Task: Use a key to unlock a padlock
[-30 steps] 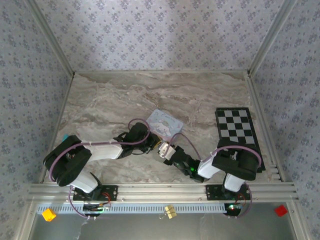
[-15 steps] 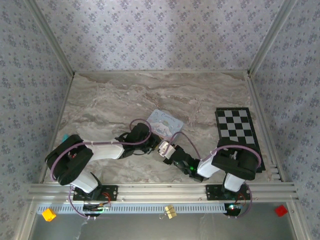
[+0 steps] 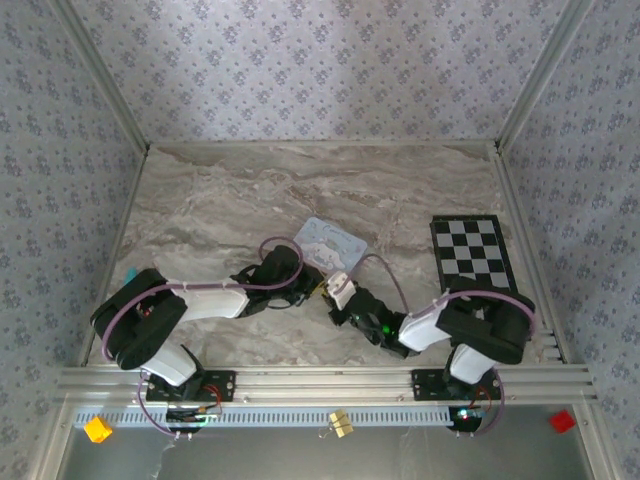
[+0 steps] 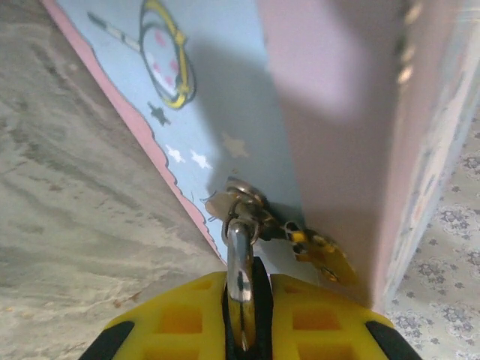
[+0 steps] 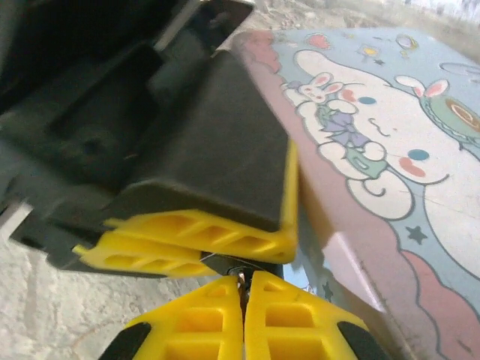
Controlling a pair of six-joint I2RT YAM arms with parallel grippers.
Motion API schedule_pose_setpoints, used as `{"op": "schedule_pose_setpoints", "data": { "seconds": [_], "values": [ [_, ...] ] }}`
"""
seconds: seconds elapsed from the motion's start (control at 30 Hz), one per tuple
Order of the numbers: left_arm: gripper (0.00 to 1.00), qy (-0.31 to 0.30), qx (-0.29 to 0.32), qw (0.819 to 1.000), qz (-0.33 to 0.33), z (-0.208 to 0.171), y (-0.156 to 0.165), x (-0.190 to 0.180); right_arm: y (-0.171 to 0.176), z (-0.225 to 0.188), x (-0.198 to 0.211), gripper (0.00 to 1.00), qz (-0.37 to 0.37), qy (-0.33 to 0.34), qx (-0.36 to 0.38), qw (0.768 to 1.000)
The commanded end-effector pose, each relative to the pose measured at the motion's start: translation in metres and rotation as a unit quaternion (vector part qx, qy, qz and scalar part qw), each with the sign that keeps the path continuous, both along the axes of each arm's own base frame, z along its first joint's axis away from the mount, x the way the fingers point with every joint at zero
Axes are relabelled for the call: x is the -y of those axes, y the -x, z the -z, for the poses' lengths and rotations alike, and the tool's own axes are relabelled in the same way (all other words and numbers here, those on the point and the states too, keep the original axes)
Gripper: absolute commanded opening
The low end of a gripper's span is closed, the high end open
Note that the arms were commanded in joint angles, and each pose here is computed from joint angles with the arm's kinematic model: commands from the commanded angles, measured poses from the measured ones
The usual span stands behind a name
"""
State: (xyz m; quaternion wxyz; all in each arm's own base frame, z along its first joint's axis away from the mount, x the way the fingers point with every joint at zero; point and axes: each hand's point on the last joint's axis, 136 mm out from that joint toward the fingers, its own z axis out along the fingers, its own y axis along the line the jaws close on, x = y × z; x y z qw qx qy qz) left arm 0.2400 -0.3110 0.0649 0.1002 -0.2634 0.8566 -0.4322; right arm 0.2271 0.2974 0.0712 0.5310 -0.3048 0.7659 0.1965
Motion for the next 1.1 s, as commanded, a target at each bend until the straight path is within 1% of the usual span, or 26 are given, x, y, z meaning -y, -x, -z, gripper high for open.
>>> {"op": "schedule_pose_setpoints", "data": {
  "seconds": [0.0, 0.07, 0.17, 0.23, 0.4, 0.53, 0.6, 0.67, 0.73, 0.87, 0.97, 1.07],
  "values": [
    [0.00, -0.007, 0.033, 0.999, 0.011, -0.007, -0.003, -0.002, -0.011, 0.007, 0.016, 0.02, 0.046, -0.093, -0.143, 0.984],
    [0.00, -0.015, 0.050, 0.999, 0.004, -0.006, -0.008, -0.007, -0.010, 0.006, 0.014, 0.00, 0.040, -0.138, -0.195, 0.970],
    [0.00, -0.011, 0.061, 0.998, 0.002, -0.005, -0.015, -0.007, -0.007, 0.010, 0.011, 0.00, 0.043, -0.158, -0.242, 0.957],
    [0.00, -0.010, 0.060, 0.998, 0.008, -0.005, -0.018, -0.003, -0.005, 0.013, 0.010, 0.00, 0.043, -0.157, -0.246, 0.956],
    [0.00, -0.014, 0.056, 0.998, 0.029, -0.005, -0.019, 0.006, -0.006, 0.022, 0.024, 0.00, 0.068, -0.134, -0.230, 0.962],
    [0.08, -0.032, 0.053, 0.997, 0.036, -0.005, -0.018, 0.001, -0.007, 0.022, 0.028, 0.00, 0.071, -0.120, -0.219, 0.966],
    [0.18, -0.041, 0.049, 0.997, 0.033, -0.003, -0.017, -0.005, -0.008, 0.022, 0.029, 0.00, 0.072, -0.117, -0.217, 0.966],
    [0.26, -0.041, 0.050, 0.997, 0.032, -0.004, -0.018, -0.008, -0.009, 0.021, 0.030, 0.00, 0.073, -0.117, -0.216, 0.967],
    [0.34, -0.041, 0.050, 0.997, 0.033, -0.005, -0.018, -0.010, -0.011, 0.023, 0.035, 0.00, 0.086, -0.113, -0.215, 0.966],
    [0.55, -0.062, 0.050, 0.996, 0.048, -0.010, -0.014, -0.021, -0.014, 0.025, 0.046, 0.00, 0.113, -0.108, -0.215, 0.964],
    [0.67, -0.115, 0.058, 0.990, 0.057, -0.017, -0.015, -0.044, -0.013, 0.025, 0.048, 0.00, 0.111, -0.101, -0.210, 0.966],
    [0.76, -0.191, 0.080, 0.976, 0.065, -0.036, -0.022, -0.075, -0.012, 0.023, 0.046, 0.00, 0.103, -0.098, -0.209, 0.968]
  ]
}}
